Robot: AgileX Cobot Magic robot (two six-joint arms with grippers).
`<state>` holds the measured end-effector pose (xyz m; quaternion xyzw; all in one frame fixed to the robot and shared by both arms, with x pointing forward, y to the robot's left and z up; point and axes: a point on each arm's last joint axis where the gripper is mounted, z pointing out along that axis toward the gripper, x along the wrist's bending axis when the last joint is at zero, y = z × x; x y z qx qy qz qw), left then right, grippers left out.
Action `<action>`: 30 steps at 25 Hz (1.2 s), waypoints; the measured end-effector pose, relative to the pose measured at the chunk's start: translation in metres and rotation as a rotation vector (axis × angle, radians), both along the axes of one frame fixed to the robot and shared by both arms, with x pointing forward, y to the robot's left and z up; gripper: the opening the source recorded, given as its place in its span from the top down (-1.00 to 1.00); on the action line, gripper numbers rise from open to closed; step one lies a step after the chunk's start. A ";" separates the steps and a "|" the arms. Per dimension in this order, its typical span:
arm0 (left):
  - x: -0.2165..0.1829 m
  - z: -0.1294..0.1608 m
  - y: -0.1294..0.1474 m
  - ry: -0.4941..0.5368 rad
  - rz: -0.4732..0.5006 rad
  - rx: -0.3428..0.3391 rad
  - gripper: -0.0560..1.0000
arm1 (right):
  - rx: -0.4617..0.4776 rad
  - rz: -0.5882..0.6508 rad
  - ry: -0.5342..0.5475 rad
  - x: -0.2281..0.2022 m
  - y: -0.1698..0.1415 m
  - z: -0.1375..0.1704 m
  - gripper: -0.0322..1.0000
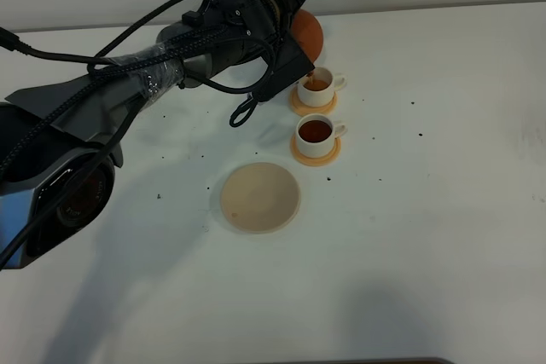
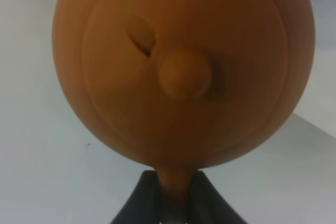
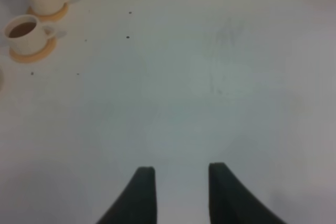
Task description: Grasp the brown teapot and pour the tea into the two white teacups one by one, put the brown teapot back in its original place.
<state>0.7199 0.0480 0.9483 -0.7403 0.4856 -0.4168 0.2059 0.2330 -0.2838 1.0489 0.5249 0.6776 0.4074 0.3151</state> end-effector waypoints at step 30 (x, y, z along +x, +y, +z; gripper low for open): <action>0.003 0.003 -0.001 -0.042 -0.052 0.002 0.68 | 0.000 0.000 0.000 0.000 0.000 0.000 0.47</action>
